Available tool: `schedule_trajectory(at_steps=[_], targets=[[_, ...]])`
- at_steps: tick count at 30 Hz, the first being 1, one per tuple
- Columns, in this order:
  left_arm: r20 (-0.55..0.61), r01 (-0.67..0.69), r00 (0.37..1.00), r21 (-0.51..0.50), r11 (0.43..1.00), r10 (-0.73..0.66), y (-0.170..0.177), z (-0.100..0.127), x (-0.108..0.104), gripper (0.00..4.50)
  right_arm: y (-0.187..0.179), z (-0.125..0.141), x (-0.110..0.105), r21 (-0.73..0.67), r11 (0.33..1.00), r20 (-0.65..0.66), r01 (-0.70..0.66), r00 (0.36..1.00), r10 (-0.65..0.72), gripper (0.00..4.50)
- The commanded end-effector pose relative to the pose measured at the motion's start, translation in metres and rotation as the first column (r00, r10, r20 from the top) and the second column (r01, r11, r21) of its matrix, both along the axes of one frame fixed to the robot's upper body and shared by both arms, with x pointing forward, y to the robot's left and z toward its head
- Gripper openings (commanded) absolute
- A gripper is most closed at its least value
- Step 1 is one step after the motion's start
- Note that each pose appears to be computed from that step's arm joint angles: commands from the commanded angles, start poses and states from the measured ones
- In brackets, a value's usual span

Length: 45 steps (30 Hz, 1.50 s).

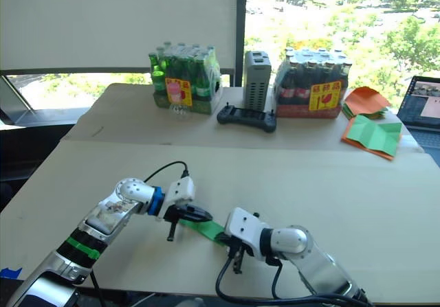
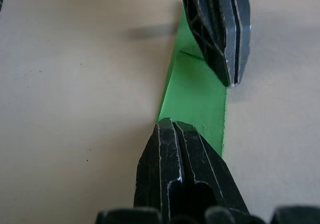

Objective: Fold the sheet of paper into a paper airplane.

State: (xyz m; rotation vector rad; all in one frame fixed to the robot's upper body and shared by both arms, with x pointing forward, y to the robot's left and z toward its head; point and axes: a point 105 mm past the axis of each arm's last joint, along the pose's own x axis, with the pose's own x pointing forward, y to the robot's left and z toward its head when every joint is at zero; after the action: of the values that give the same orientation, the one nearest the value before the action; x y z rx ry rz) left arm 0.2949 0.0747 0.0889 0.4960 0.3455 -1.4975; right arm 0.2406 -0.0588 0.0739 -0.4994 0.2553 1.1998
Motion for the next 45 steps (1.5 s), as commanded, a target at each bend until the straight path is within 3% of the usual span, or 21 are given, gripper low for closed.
schedule_trajectory(at_steps=[1,13,45], targets=[[0.048,0.019,0.999,0.012,1.0,-0.019,-0.004,0.002,0.003,0.0,-0.008,-0.019,-0.004,-0.059,0.998,-0.08,0.035,0.996,-0.039,0.01],[0.05,0.009,0.999,0.142,0.99,-0.016,0.015,-0.026,0.003,0.0,-0.006,-0.015,-0.002,-0.05,0.998,-0.073,0.036,0.997,-0.04,0.01],[0.073,-0.205,0.978,0.186,0.961,0.195,0.081,-0.025,0.017,0.0,-0.003,-0.013,-0.001,-0.048,0.999,-0.071,0.015,0.997,-0.018,0.01]])
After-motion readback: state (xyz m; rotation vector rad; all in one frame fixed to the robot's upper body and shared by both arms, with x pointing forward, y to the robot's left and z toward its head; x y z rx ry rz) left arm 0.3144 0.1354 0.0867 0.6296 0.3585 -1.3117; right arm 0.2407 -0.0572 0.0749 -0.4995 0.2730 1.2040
